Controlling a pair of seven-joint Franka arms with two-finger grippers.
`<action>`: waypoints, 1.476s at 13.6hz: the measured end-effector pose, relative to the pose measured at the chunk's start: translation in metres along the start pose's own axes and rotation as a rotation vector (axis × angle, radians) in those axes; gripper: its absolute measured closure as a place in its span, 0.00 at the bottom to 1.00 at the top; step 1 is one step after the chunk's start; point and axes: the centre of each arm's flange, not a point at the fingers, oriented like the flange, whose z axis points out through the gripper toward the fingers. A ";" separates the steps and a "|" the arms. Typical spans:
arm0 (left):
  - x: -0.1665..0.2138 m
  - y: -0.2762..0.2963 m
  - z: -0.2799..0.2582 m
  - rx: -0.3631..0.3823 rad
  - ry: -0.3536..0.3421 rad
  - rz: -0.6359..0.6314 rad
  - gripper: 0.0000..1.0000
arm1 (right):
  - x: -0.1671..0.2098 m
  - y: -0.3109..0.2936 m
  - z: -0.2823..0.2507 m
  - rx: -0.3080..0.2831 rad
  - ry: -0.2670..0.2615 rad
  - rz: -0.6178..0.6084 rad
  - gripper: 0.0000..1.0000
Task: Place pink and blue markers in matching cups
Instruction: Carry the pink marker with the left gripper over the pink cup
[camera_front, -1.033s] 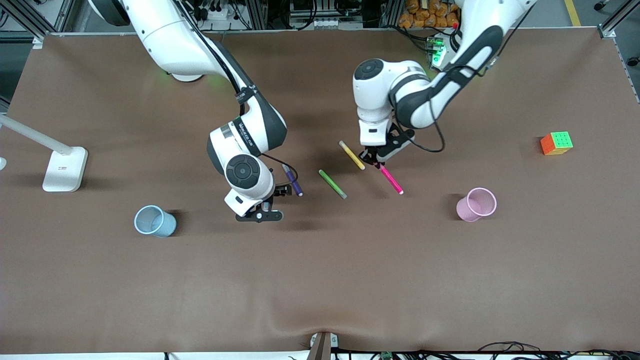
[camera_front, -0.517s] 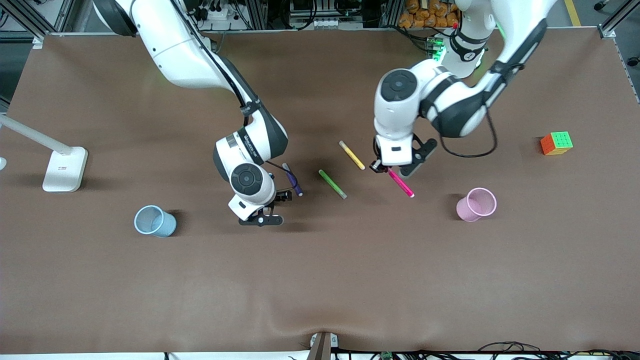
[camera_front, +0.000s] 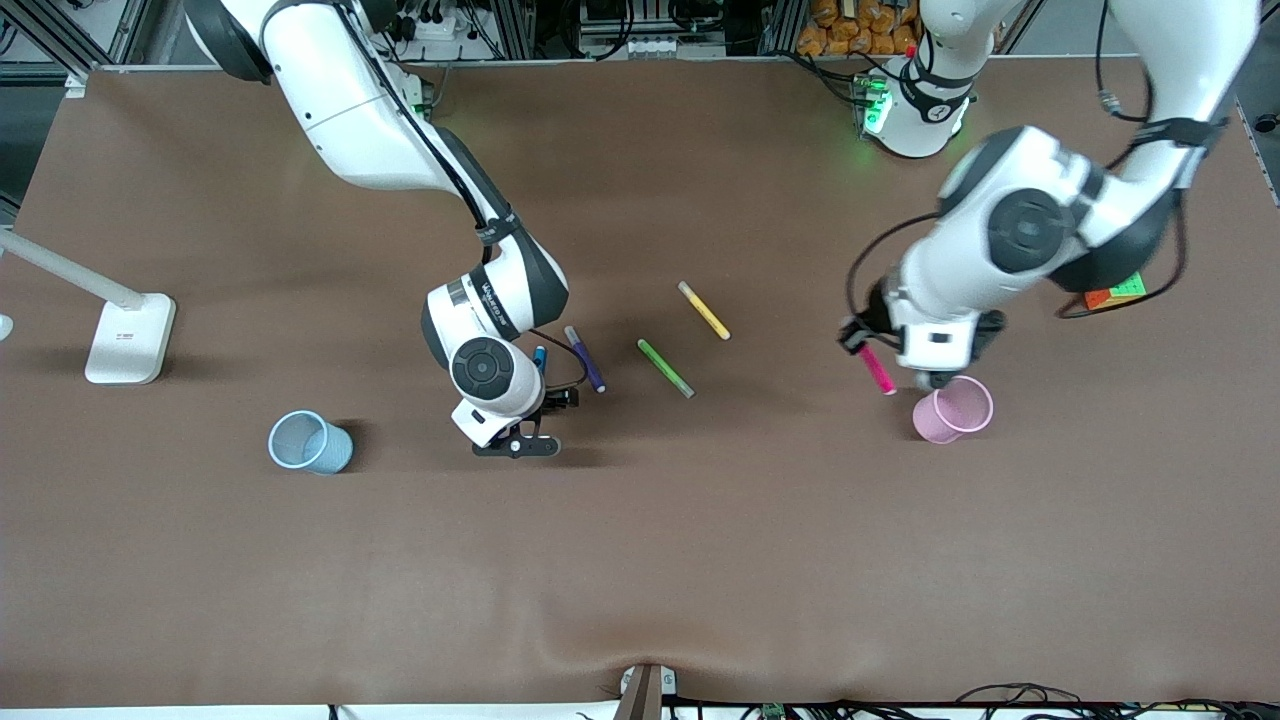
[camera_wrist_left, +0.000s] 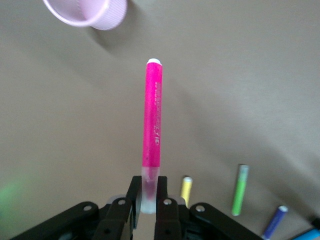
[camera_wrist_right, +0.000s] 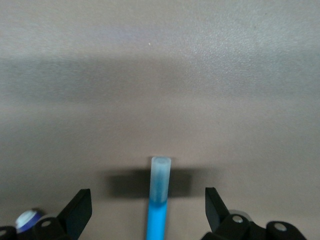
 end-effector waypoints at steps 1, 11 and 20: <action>0.011 -0.010 0.000 0.014 -0.022 0.024 0.84 | -0.002 0.002 0.007 -0.002 0.000 0.001 0.00; 0.084 -0.065 0.020 0.034 -0.150 0.220 0.84 | 0.000 0.003 0.005 0.009 0.021 0.003 0.30; 0.169 -0.132 0.028 -0.119 -0.345 0.150 0.84 | 0.004 0.003 -0.003 0.018 0.036 0.006 0.83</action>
